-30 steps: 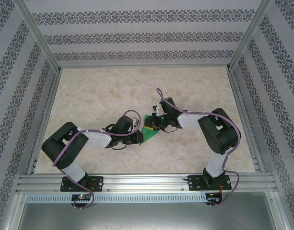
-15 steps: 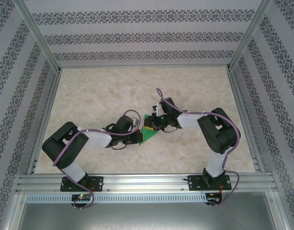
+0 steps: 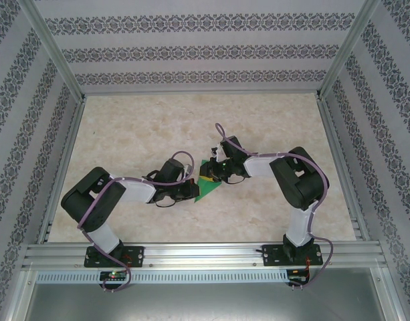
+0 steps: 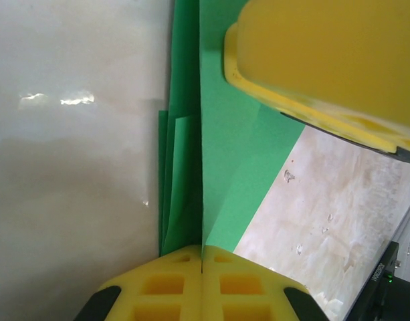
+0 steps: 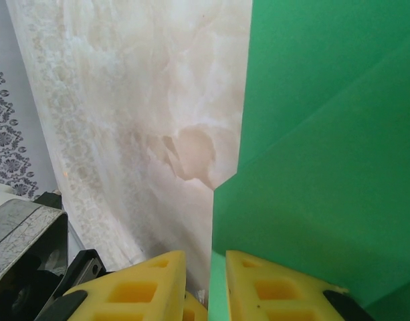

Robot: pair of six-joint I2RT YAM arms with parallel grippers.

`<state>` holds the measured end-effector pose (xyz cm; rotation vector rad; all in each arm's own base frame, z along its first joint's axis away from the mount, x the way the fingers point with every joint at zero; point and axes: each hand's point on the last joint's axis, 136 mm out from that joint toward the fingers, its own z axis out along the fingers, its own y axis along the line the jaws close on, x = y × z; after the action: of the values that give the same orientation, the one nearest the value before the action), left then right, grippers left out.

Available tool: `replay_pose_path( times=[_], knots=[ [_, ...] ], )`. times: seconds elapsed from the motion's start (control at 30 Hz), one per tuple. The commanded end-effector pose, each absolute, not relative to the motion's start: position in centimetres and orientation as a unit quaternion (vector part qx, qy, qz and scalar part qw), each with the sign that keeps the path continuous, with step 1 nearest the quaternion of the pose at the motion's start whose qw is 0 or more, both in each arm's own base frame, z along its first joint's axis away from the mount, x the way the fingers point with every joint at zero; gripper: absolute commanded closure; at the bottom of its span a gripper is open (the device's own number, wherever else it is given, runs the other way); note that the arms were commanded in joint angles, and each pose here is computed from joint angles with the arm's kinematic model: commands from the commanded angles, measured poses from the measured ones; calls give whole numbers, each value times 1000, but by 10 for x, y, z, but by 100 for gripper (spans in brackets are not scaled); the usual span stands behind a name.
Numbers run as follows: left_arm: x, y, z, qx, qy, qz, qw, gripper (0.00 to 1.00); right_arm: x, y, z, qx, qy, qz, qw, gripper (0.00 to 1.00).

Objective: Fold a paper plane with a square sheet of paper (pick it up from the middle)
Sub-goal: Fourth fold the wing at the center of the table.

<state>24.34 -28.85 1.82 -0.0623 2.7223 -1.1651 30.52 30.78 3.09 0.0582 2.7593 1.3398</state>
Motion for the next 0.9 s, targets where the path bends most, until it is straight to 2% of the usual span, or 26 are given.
replay_pose_path(
  times=[0.0, 0.37, 0.67, 0.87],
  knots=[
    [243, -286, 8, -40, 918, -389, 67, 100, 322, 301, 24, 35, 903, 425, 55, 77],
    [241, -283, -2, -62, 920, -386, 33, 100, 325, 292, 12, 60, 908, 412, 53, 76],
    [240, -275, -11, -90, 922, -375, 14, 100, 337, 295, 71, 48, 873, 475, 102, 72],
    [241, -277, -11, -92, 922, -377, 9, 100, 328, 309, 76, 18, 869, 487, 82, 72]
  ],
)
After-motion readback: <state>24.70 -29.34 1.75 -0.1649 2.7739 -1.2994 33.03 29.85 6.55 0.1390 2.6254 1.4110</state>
